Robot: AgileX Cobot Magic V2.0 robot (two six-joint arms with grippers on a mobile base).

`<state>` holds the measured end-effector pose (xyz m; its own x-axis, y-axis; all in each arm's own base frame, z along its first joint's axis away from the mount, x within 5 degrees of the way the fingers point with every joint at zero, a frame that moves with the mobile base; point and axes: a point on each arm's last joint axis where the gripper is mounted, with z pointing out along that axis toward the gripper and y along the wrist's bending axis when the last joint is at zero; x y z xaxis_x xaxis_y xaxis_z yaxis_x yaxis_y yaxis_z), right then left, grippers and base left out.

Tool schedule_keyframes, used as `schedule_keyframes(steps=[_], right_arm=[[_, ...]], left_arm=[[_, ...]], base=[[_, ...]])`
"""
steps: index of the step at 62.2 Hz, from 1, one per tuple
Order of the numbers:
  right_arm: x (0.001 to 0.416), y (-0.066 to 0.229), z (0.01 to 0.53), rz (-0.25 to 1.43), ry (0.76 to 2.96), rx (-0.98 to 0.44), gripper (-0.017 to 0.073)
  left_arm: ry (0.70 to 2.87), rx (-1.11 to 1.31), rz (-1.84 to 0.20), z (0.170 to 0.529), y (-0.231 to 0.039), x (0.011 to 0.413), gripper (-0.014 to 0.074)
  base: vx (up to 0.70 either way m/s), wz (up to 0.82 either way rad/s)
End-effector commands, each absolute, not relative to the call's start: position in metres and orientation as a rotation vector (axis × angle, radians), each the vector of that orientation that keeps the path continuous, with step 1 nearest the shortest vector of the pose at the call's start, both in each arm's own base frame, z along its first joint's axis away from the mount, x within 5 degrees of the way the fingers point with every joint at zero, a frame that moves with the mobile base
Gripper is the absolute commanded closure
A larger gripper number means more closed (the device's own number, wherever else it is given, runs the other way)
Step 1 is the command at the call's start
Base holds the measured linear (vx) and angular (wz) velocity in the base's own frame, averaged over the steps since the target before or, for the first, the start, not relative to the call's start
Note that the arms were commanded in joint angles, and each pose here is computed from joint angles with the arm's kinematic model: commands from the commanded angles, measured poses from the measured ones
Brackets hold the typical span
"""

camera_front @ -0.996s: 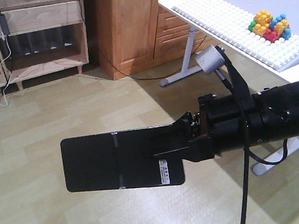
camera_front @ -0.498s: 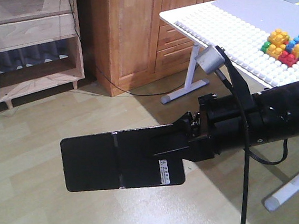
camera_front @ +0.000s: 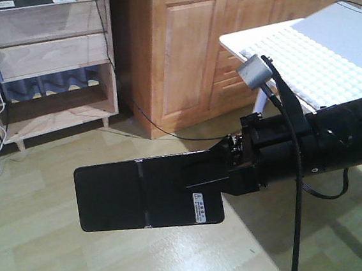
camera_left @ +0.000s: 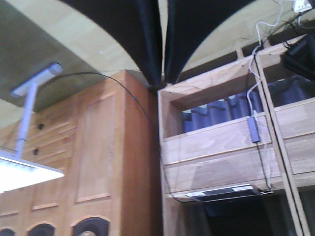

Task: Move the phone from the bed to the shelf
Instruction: 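Carry the phone in the right gripper toward the wooden shelf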

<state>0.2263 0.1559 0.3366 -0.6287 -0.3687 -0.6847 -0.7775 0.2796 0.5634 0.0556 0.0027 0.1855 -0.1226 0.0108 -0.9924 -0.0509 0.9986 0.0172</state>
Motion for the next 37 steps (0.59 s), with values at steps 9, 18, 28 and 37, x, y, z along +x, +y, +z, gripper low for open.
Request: schedule_keyframes(steps=[9, 18, 28, 37], right_arm=[[0.2140, 0.1572, 0.3612, 1.419, 2.020, -1.059, 0.0561], [0.2140, 0.1572, 0.3612, 1.418, 2.019, -1.060, 0.0561], [0.2140, 0.1572, 0.3612, 1.418, 2.019, -1.060, 0.0561], [0.2140, 0.1572, 0.3612, 1.418, 2.019, -1.060, 0.0561]], left_arm=[[1.622, -0.038, 0.049, 0.1898, 0.0029, 0.0558, 0.0592], [1.622, -0.038, 0.049, 0.1898, 0.0029, 0.0558, 0.0592], [1.622, -0.038, 0.049, 0.1898, 0.0029, 0.0558, 0.0592], [1.622, -0.038, 0.049, 0.1898, 0.0029, 0.0558, 0.0592]], base=[[0.42, 0.28], [0.42, 0.33], [0.42, 0.36], [0.42, 0.35]])
